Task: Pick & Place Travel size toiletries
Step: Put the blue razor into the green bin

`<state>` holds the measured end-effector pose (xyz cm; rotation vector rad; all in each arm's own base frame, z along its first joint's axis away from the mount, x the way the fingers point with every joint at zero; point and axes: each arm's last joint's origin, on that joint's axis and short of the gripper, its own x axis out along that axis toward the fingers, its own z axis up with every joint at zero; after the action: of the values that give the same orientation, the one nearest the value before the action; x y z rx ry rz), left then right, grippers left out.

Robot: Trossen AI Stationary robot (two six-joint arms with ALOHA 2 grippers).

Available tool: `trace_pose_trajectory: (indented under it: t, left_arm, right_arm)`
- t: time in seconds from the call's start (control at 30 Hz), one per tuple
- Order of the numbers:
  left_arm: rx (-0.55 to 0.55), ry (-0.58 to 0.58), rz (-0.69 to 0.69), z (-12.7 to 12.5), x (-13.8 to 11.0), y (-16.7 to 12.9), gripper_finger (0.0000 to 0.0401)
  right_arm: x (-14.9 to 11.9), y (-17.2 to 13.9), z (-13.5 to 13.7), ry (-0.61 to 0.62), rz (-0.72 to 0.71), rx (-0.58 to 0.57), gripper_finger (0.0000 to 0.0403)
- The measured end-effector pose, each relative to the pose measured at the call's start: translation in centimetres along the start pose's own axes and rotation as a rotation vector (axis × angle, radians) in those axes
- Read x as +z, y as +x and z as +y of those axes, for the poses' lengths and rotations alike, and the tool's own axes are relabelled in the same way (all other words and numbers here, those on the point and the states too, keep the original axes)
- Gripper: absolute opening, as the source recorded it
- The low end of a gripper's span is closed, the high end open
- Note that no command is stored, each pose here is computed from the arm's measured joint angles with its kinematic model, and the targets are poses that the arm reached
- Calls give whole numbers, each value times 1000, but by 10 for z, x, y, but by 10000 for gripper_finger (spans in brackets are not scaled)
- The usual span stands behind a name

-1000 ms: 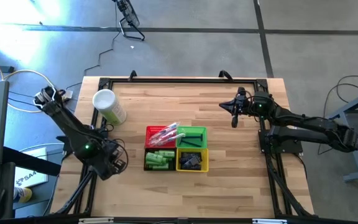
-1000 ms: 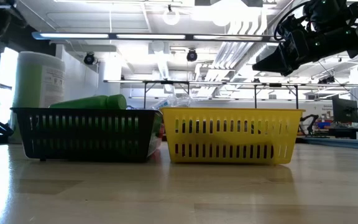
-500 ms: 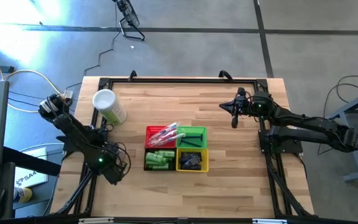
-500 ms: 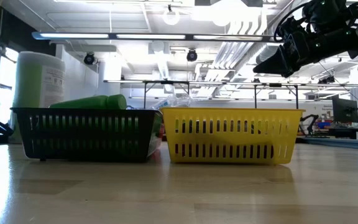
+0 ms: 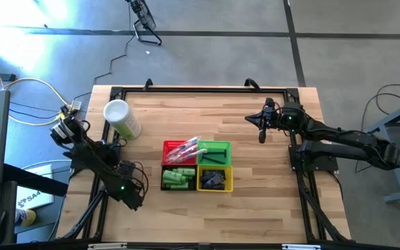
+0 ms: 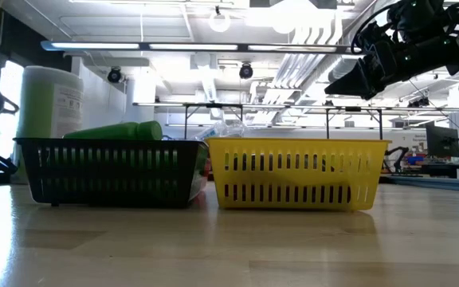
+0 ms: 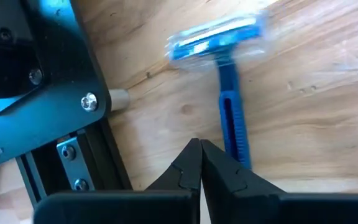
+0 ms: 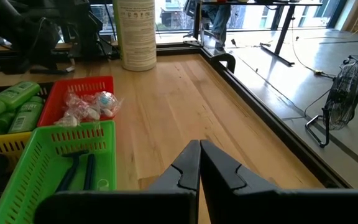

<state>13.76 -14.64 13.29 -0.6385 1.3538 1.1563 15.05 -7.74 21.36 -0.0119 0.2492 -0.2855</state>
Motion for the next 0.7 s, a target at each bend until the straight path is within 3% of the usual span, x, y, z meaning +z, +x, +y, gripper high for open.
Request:
trace_pose_trajectory:
  t: [0.37, 0.53, 0.7]
  left_arm:
    - [-189, 43, -119, -19, -2, -20, 3]
    - [-151, -7, -93, -17, -1, -23, 3]
    - [-131, 39, -123, -18, 0, -42, 3]
  right_arm:
    - [-1, 0, 0, 1, 5, 1, 3]
    - [0, 0, 0, 1, 5, 1, 3]
    - [0, 0, 0, 1, 4, 0, 3]
